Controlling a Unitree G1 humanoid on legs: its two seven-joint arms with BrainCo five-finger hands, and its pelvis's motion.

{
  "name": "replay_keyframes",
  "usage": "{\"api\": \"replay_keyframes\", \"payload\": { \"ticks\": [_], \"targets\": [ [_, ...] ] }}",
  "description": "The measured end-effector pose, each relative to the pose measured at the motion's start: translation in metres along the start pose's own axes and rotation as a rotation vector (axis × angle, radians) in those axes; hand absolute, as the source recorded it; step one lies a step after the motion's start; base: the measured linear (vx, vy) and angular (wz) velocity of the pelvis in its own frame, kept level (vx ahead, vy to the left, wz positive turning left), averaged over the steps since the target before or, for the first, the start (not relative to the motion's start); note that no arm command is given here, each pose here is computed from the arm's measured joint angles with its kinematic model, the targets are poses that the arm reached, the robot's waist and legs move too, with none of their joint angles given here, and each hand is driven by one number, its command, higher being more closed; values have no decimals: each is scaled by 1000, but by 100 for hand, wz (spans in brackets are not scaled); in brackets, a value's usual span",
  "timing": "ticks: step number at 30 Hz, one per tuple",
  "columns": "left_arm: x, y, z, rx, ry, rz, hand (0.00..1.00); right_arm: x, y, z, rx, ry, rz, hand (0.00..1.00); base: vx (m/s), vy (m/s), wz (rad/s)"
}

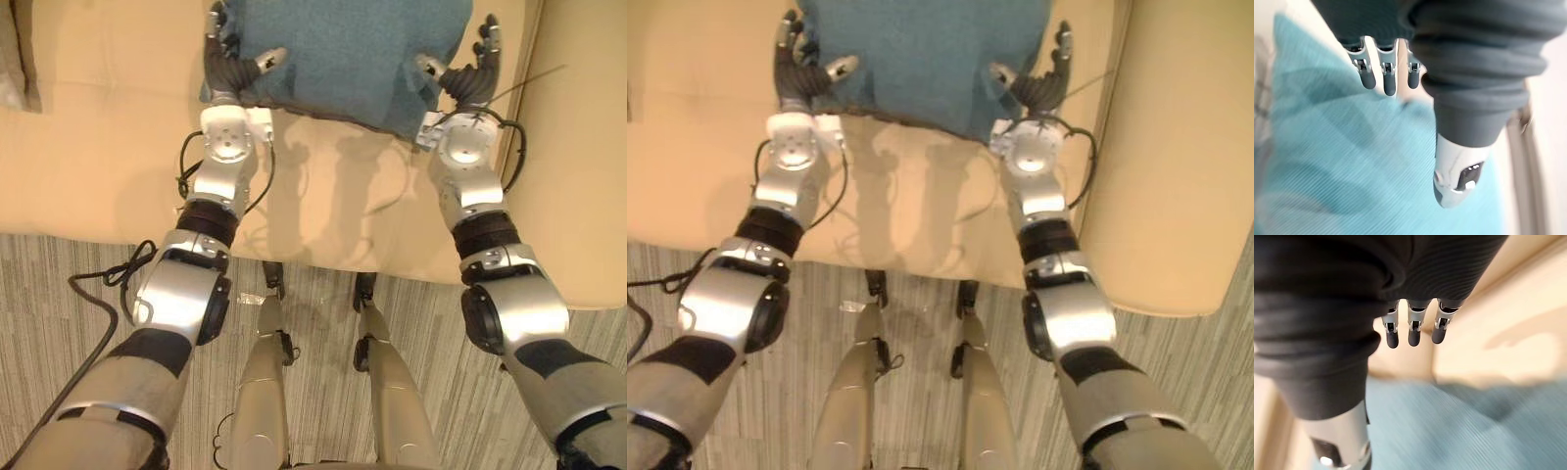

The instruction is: Pick up cushions and gather them together orderly.

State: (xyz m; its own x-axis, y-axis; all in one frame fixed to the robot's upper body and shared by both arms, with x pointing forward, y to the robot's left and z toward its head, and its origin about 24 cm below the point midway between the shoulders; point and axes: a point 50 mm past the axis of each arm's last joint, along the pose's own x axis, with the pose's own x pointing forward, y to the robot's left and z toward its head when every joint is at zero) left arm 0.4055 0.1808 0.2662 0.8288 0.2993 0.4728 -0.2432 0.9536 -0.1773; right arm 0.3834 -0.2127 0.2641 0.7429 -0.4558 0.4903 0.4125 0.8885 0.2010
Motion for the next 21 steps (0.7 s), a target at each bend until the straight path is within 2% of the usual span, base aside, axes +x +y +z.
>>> {"api": "replay_keyframes", "payload": {
  "ticks": [2, 5, 7, 8, 10, 11, 14, 15, 17, 21],
  "targets": [
    [-7, 20, -4, -18, -18, 31, 0, -8, -27, -4, 11, -29, -41, 0, -9, 2, 6],
    [-37, 47, -33, -30, 14, 44, 0, -40, -67, -27, -8, -14, -82, 0, 30, -10, 7],
    [-83, 59, -75, -45, 137, 37, 0, -84, -93, -56, -12, 74, -111, 0, 81, -24, 9],
    [-92, 60, -83, -49, 165, 36, 0, -92, -96, -62, -14, 96, -111, 0, 100, -35, 9],
    [-157, 68, -131, -68, 378, 41, 0, -147, -114, -100, -42, 283, -107, 0, 83, -31, 7],
    [-169, 70, -139, -67, 416, 44, 0, -156, -117, -105, -45, 315, -108, 0, 80, -24, 3],
    [-257, 85, -176, -34, 683, 34, 0, -232, -139, -142, -108, 578, -96, 0, 133, -35, 3],
    [-267, 88, -180, -23, 717, 32, 0, -242, -142, -147, -116, 620, -94, 0, 124, -23, 3],
    [-318, 104, -199, 55, 911, 32, 0, -293, -154, -172, -139, 844, -98, 0, 135, -16, 0],
    [-369, 122, -215, 149, 1140, 51, 0, -344, -163, -194, -161, 1088, -102, 0, 69, 1, 5]
  ]
}}
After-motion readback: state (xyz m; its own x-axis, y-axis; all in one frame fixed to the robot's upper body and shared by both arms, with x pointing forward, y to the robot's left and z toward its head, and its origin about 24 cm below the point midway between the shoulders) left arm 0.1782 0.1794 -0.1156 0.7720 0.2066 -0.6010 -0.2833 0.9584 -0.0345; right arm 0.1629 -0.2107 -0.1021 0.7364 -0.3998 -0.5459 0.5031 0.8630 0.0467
